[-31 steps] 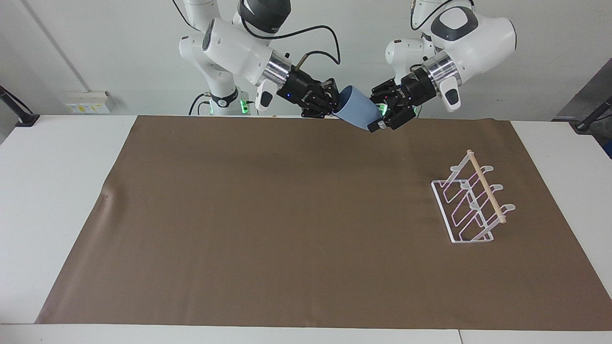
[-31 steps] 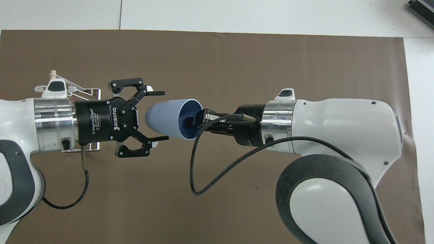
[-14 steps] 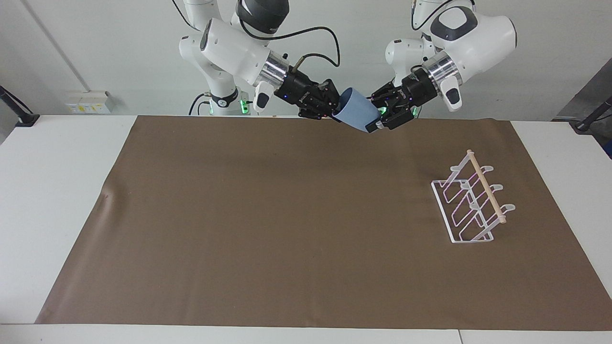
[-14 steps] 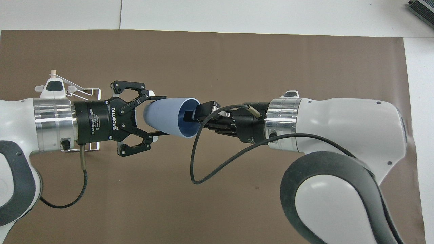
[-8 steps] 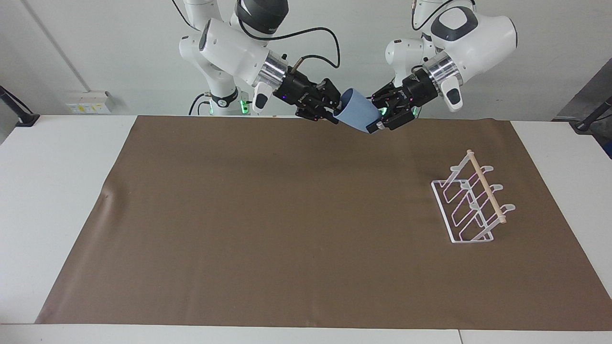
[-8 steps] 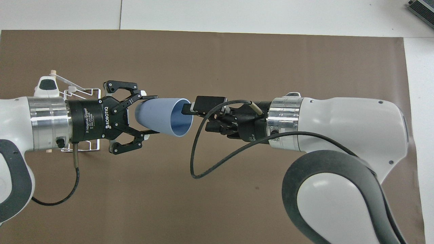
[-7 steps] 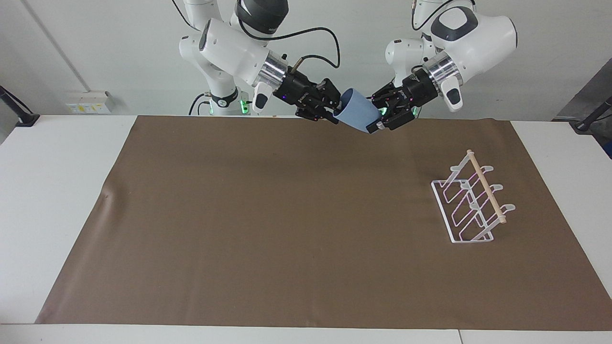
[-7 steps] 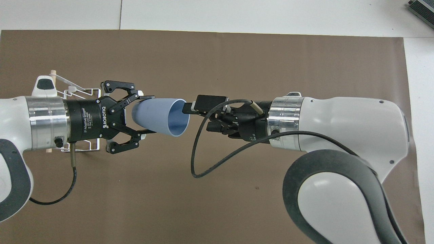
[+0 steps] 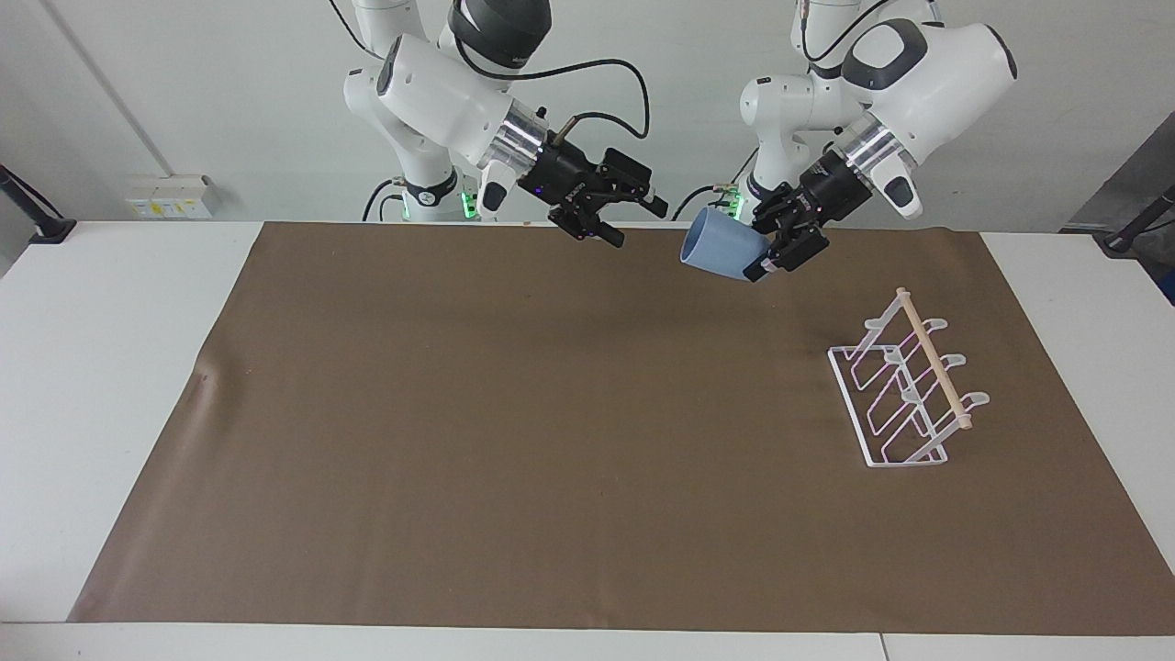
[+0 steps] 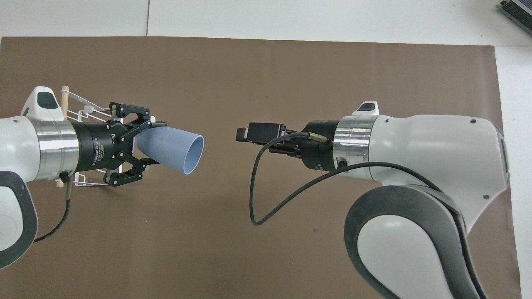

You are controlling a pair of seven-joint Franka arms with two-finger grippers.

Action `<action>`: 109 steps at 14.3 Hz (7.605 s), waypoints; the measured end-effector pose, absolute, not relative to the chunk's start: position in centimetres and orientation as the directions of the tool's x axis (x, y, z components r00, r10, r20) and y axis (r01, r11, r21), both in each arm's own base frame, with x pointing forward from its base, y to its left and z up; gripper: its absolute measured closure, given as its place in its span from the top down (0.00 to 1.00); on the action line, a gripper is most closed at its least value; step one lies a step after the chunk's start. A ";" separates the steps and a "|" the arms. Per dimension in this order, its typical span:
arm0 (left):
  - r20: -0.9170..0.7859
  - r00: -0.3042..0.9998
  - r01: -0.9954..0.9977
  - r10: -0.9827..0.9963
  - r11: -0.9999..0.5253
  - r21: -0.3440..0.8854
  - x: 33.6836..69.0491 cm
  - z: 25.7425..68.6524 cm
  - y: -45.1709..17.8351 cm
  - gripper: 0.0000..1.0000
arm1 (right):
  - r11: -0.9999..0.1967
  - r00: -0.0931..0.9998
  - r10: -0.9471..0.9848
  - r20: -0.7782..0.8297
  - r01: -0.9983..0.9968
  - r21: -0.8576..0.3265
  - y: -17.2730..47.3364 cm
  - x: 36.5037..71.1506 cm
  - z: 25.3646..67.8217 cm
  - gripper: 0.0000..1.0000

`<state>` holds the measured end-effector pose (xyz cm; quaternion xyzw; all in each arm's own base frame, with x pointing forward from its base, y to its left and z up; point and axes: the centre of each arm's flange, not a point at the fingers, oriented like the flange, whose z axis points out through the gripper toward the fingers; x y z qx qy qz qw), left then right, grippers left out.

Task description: Hang cup on cup holder

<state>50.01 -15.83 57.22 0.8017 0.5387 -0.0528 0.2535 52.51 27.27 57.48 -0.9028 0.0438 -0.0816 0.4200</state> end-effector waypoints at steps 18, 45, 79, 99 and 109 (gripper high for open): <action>0.630 0.635 0.494 0.447 -0.862 0.113 58.0 58.9 -9.8 0.74 | -0.781 0.732 0.624 0.273 0.592 0.197 2.6 58.4 54.7 1.00; 0.615 0.701 0.438 0.362 -0.899 0.030 58.5 46.5 -4.3 0.74 | -0.999 0.998 0.045 -0.038 0.046 0.008 -3.6 55.1 60.6 1.00; 0.042 0.998 -0.036 -0.042 -0.990 -0.138 53.6 60.9 -4.5 1.00 | -0.997 0.997 -0.080 -0.015 -0.080 0.012 -3.6 55.4 60.2 1.00; 0.052 0.996 -0.071 -0.069 -0.997 0.024 52.2 64.5 -5.3 1.00 | -0.997 0.997 -0.080 -0.015 -0.080 0.012 -3.6 55.4 60.2 1.00; 0.028 0.993 -0.112 -0.111 -0.993 0.023 52.1 64.0 -5.3 1.00 | -0.997 0.997 -0.080 -0.015 -0.080 0.012 -3.6 55.4 60.2 1.00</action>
